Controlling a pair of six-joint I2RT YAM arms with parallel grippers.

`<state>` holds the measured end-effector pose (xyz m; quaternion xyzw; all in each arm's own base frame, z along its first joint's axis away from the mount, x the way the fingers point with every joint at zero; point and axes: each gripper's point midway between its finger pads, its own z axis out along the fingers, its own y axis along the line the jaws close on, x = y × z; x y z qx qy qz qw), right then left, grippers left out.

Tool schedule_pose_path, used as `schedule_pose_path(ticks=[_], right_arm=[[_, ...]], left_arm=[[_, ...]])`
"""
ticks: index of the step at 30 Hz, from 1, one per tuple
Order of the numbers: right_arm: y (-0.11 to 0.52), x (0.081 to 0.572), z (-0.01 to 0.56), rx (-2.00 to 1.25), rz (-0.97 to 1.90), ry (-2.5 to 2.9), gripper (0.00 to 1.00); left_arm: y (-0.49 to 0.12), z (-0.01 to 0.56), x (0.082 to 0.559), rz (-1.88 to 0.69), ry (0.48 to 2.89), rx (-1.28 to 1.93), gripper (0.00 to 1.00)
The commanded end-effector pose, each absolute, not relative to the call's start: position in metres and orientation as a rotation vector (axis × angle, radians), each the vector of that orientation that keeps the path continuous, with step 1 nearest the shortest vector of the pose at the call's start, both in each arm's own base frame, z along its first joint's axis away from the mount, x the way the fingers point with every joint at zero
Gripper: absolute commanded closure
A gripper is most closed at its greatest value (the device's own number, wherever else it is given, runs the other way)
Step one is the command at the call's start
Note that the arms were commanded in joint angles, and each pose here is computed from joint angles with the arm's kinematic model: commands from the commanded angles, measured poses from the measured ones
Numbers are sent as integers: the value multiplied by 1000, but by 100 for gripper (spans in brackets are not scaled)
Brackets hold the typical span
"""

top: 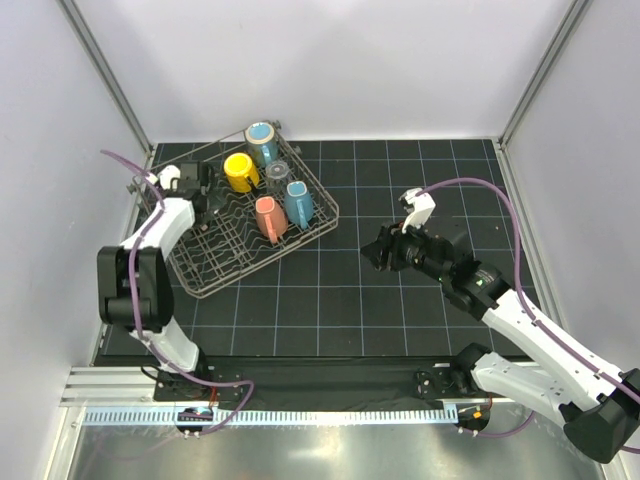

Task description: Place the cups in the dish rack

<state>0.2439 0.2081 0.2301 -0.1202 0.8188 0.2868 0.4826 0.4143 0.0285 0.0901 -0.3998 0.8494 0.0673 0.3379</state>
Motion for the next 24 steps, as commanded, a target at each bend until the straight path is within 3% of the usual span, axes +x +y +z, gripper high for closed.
schedule_pose_path(ticks=[1,5,6,13,17,24], right_arm=[[209,241,231,-284,727,2005,41],[215,233,224,-300,775,2031,37],[216,232,222,-298,790,2039,28],[212,229,209,-247,771,2107,0],[205,231,201,-187,738,2127,0],[214,226,184,-145,841,2106,0]], left_arm=[[11,132,404,-18,2168,-1045,0],[-29,155,384,-280,2202,-993,0],[-51,156,374,-381,2243,-944,0],[-168,198,293,-755,2261,-551,0],[-194,207,242,-921,2224,-432,0],[-182,234,184,-1245,1894,-344,0]])
